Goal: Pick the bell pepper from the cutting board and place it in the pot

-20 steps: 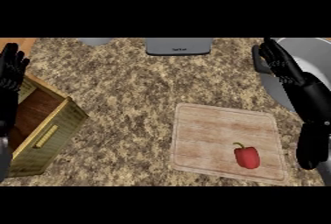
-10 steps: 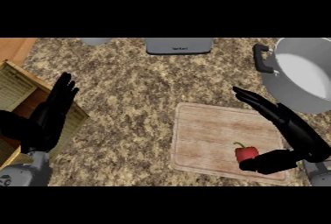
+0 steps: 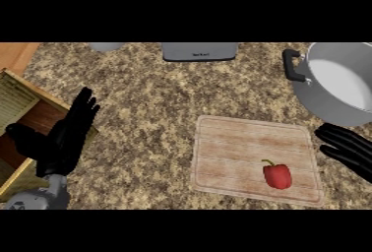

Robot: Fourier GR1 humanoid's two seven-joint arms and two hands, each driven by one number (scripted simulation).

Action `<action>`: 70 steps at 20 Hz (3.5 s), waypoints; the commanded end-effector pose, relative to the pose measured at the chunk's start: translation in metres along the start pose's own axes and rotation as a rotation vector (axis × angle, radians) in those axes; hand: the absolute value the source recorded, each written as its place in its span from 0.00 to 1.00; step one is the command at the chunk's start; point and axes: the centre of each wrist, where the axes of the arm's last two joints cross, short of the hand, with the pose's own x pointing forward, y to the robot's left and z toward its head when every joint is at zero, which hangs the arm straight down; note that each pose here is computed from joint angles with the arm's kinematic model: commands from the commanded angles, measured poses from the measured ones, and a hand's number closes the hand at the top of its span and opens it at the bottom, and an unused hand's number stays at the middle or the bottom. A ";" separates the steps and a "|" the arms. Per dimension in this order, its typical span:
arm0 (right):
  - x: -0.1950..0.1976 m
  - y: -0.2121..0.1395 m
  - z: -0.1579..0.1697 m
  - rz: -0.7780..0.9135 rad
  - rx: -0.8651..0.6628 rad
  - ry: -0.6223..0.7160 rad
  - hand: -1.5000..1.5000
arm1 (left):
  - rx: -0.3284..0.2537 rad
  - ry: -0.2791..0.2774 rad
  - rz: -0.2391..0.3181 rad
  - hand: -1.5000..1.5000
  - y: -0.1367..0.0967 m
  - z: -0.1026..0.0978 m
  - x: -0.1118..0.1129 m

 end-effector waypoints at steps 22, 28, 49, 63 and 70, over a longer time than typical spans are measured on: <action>0.077 -0.003 -0.028 0.287 0.467 0.508 0.00 | -0.046 -0.003 -0.006 0.50 -0.015 0.008 -0.003; 0.073 0.023 -0.038 0.376 0.493 0.572 0.00 | -0.049 0.004 0.006 0.50 -0.022 0.005 0.012; 0.068 0.077 -0.061 0.379 0.439 0.652 0.00 | -0.051 0.010 -0.006 0.50 -0.019 0.002 0.002; 0.029 0.119 -0.056 0.490 0.548 0.724 0.00 | -0.047 -0.009 0.002 0.50 -0.017 -0.005 0.008; 0.007 0.117 -0.068 0.528 0.576 0.756 0.00 | -0.045 -0.008 0.022 0.50 -0.024 -0.005 0.017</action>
